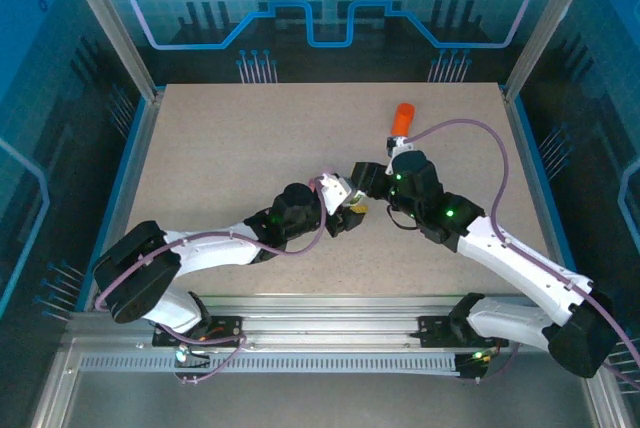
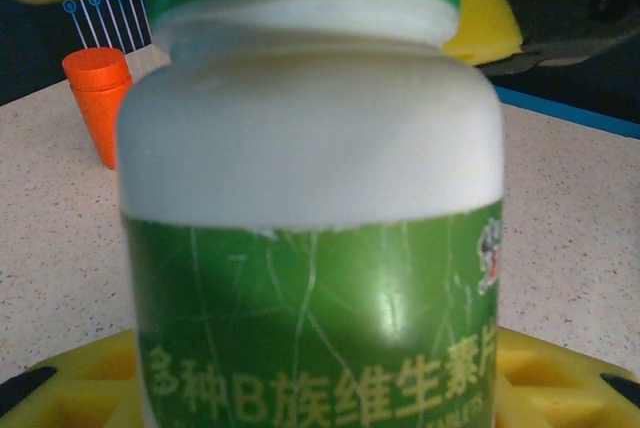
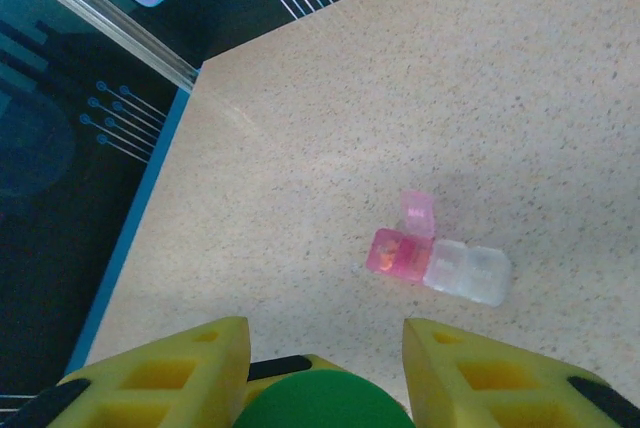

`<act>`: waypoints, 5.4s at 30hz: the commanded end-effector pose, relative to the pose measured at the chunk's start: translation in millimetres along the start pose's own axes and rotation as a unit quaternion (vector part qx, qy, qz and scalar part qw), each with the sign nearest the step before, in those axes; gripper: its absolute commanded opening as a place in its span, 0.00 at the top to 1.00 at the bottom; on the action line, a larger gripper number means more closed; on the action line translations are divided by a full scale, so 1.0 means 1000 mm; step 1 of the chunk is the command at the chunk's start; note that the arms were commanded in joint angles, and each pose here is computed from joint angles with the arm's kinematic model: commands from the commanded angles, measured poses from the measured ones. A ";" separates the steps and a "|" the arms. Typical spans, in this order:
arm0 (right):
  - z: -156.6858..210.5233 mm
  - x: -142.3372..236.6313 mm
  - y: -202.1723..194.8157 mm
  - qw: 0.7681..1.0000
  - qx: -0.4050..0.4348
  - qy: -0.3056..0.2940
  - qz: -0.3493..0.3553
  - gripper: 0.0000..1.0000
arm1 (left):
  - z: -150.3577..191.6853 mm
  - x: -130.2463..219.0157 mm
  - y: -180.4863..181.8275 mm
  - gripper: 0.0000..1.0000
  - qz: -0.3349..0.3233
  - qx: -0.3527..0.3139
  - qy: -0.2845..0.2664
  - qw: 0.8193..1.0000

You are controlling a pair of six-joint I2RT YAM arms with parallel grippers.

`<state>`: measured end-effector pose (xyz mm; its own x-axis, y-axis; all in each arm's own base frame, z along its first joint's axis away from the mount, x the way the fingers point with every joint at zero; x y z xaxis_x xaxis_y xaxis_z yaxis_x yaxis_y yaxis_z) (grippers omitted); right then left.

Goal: Sort the pills into containers

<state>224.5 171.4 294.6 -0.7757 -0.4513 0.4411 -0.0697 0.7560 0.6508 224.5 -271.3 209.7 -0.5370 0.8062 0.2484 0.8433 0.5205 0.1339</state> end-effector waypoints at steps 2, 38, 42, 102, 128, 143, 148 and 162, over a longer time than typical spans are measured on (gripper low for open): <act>-0.023 -0.001 -0.029 0.972 0.131 -0.096 0.168 1.00 | -0.032 0.013 -0.019 1.00 0.074 -0.052 -0.045 0.995; -0.018 0.060 0.071 0.974 0.212 -0.035 -0.070 1.00 | -0.031 -0.013 -0.011 1.00 0.029 -0.024 -0.078 0.996; -0.026 0.068 0.067 0.976 0.206 -0.059 -0.035 0.87 | -0.030 -0.004 -0.013 1.00 0.028 -0.031 -0.113 0.993; -0.019 0.039 -0.015 0.995 0.080 0.057 -0.024 0.43 | -0.027 0.011 -0.006 1.00 -0.026 -0.046 -0.105 0.993; 0.026 0.045 -0.062 0.949 0.223 -0.096 -0.201 0.26 | 0.038 0.057 0.030 1.00 -0.089 0.067 0.060 0.992; 0.044 0.022 -0.083 0.961 0.175 -0.088 -0.198 0.14 | 0.067 0.059 0.048 1.00 -0.084 0.133 0.191 0.969; 0.045 0.020 -0.084 0.962 0.172 -0.084 -0.196 0.14 | 0.070 0.049 0.053 1.00 -0.073 0.139 0.233 0.960; 0.046 0.021 -0.087 0.965 0.164 -0.083 -0.188 0.12 | 0.073 0.012 0.074 1.00 -0.043 0.173 0.345 0.921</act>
<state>186.2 121.3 216.8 -0.7249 -0.6780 0.1216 -0.5440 0.6718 0.5027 275.2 -202.3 153.6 -0.4268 0.4689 0.7733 0.6753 0.7340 -0.0723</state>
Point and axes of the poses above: each hand's point on the last joint's axis, 136 mm out from that joint toward the fingers, its own x axis back along the fingers, its own y axis along the line the jaws close on, z = x × y, the point moved 10 cm from there along x, back along the fingers, and after that the axes turned 10 degrees about -x, right-handed, at the moved point
